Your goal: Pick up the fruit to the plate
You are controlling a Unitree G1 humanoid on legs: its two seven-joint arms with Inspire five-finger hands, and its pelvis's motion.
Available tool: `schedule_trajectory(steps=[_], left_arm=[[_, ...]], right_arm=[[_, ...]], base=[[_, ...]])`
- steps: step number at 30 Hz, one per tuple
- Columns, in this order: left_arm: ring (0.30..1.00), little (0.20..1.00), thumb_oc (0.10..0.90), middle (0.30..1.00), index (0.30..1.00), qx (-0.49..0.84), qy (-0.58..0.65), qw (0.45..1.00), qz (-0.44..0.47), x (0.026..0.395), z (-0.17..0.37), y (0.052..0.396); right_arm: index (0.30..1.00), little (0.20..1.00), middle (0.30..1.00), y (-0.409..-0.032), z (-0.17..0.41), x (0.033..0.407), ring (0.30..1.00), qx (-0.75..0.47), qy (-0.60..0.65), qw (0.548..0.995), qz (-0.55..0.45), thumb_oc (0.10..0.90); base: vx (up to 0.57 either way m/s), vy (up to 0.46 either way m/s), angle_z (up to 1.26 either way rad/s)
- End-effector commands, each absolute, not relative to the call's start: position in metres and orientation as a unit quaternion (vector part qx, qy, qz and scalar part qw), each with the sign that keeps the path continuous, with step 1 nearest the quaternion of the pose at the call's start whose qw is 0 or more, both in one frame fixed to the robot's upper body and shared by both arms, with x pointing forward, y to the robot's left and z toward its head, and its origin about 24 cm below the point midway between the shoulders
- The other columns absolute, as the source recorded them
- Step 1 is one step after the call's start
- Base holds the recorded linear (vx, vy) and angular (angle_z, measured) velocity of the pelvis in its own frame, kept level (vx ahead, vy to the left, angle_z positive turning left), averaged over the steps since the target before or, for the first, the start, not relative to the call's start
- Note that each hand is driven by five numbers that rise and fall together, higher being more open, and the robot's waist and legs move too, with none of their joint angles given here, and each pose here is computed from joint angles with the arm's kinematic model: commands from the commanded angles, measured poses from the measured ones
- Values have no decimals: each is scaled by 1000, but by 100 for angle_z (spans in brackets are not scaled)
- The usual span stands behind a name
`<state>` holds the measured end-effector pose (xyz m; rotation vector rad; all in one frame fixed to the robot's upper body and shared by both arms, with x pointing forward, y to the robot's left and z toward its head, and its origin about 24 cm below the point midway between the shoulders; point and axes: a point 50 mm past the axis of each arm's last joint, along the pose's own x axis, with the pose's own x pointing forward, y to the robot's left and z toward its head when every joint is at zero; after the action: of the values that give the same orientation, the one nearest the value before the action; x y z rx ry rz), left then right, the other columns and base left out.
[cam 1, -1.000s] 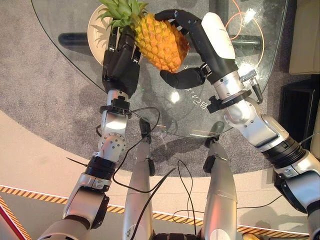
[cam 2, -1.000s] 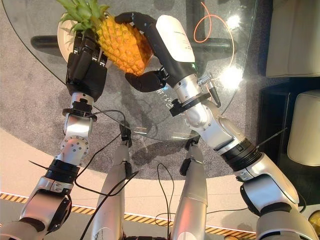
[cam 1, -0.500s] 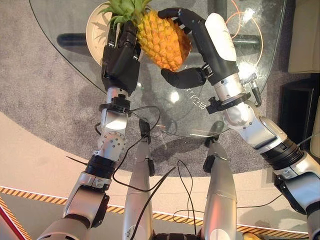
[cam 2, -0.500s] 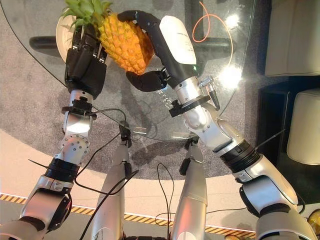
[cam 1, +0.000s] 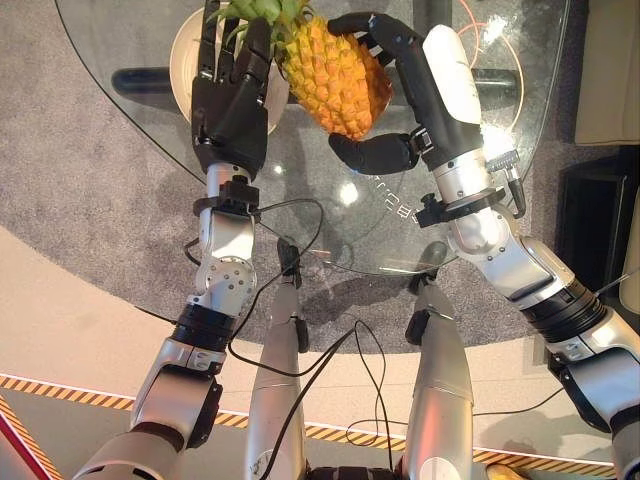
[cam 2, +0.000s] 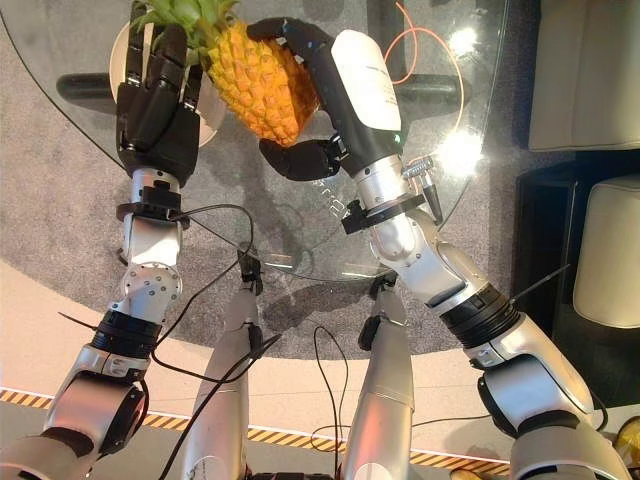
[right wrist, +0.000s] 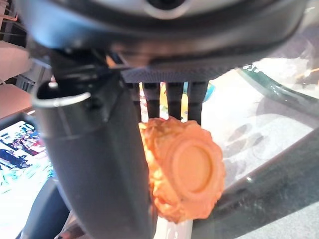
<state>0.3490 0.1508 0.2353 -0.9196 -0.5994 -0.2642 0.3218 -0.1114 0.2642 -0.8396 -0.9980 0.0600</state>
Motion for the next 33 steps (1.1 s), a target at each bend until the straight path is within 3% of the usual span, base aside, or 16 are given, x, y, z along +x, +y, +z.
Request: schedule_trajectory(steps=[1, 33], left_arm=[[900, 900, 800, 900, 900, -425, -421, 782, -175, 325, 299, 155], [900, 900, 800, 900, 900, -418, -334, 805, -257, 331, 291, 127]], right_arm=[[300, 200, 300, -90, 318, 282, 300, -322, -614, 720, 29, 100], [300, 200, 300, -59, 324, 257, 300, -369, -674, 630, 109, 100]], base=[[0, 0, 0], [0, 0, 0]])
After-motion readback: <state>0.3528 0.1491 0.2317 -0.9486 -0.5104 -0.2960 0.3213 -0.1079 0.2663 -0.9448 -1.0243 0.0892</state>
